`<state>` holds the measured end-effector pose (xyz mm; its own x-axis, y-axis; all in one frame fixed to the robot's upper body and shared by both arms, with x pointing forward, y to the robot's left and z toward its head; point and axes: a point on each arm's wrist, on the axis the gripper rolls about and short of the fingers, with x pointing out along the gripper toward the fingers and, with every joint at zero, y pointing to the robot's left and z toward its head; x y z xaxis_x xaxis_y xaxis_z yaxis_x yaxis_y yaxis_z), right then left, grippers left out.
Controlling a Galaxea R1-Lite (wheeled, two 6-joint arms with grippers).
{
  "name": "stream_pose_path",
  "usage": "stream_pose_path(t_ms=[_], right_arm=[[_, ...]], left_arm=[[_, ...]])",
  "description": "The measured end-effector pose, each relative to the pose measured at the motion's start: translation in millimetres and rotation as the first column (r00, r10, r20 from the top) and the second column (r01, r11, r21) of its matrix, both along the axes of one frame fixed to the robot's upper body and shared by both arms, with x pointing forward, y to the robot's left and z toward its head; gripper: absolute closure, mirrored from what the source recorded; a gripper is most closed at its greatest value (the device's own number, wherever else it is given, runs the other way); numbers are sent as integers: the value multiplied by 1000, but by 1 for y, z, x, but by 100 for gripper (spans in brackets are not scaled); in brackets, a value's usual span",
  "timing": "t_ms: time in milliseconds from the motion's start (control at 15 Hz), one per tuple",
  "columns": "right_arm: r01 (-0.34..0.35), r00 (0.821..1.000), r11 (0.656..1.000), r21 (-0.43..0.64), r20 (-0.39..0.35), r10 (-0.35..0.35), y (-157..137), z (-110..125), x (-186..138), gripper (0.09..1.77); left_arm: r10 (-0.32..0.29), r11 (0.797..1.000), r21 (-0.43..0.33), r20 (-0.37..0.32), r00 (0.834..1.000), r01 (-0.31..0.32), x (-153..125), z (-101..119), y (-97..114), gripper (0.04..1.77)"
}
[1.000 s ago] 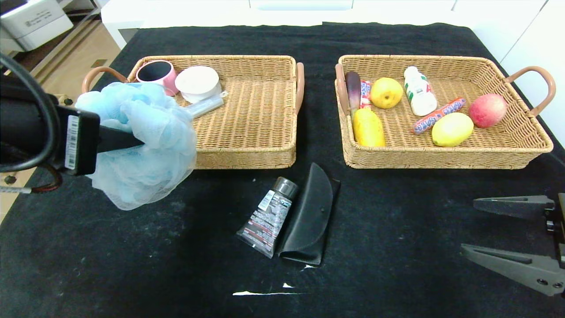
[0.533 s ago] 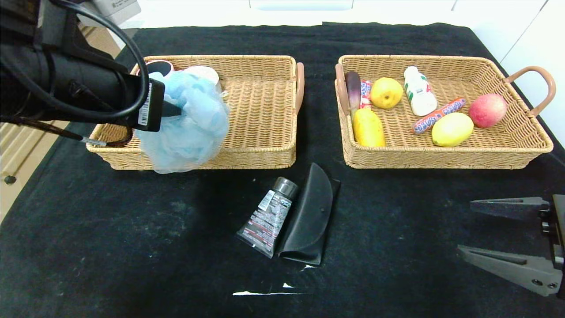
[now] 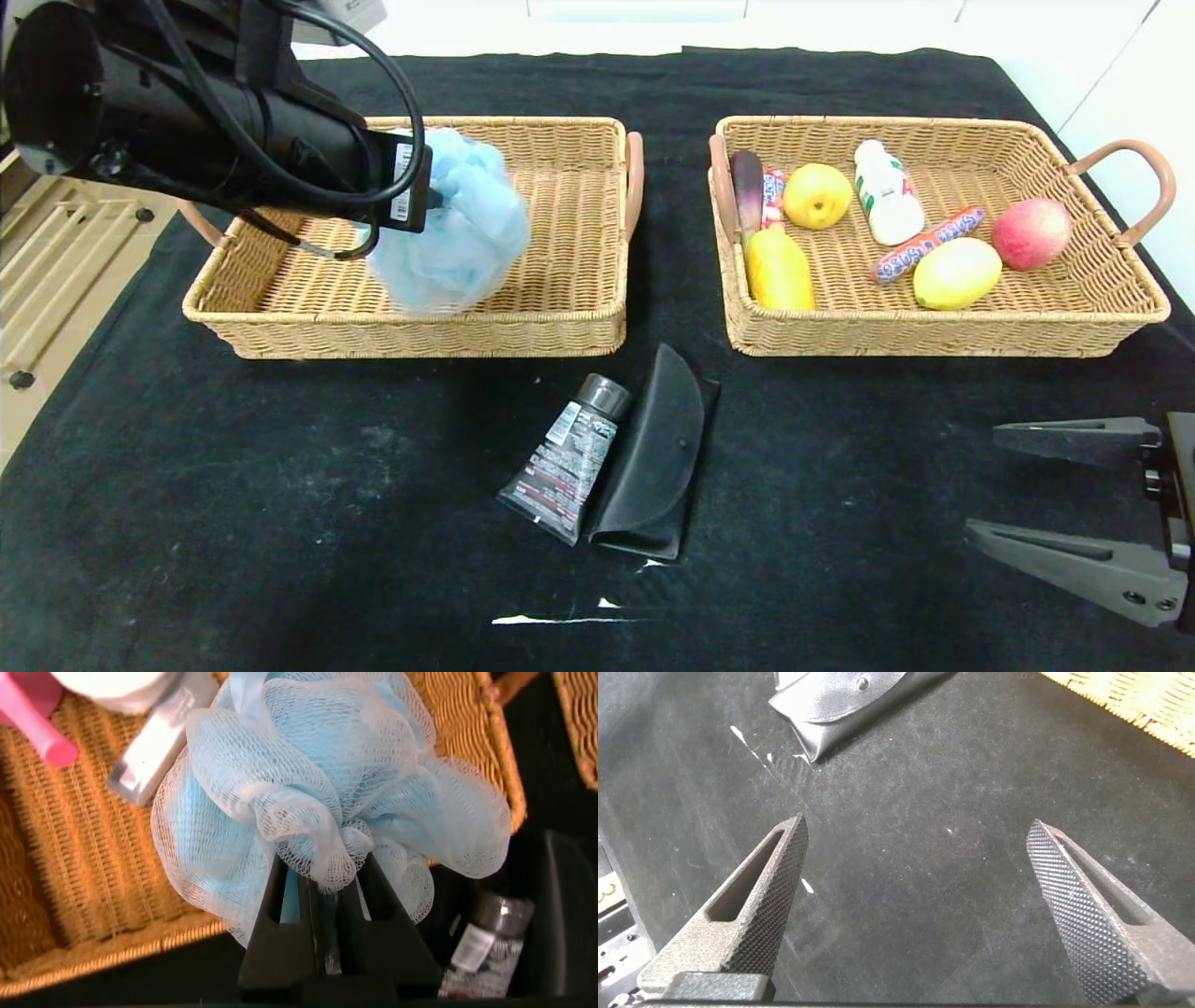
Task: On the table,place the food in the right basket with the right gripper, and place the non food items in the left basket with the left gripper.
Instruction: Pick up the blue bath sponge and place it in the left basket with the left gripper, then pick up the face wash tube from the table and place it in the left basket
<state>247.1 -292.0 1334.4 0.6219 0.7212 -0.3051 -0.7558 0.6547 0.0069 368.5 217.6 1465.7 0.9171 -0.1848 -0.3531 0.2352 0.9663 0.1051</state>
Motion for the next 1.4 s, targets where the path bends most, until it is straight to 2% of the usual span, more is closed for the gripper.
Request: stream_pose_path(t_ms=[133,333,600,800,1067,1400], right_arm=[[0,1000,1000,0,-1,0,0,0,0,15],[1,1000,1000,0,0,-1,0,0,0,15],[4,1000,1000,0,1,-4,-1,0,0,15],[6,1000,1000,0,1,-6,-1,0,0,15],[6,1000,1000,0,1,-6,-1,0,0,15],[6,1000,1000,-1,-1,-6,-1,-1,0,15]], left_arm=[[3,1000,-19,41,999,-2,14,-1,-5,160],[11,1000,-25,40,999,-10,26,-6,-10,160],[13,1000,-27,46,999,-12,29,-5,-11,103],[14,1000,-26,45,999,-13,29,-6,-11,73],[15,1000,-26,42,999,-14,29,-6,-11,48],[1,1000,-27,42,999,1,19,-2,-10,30]])
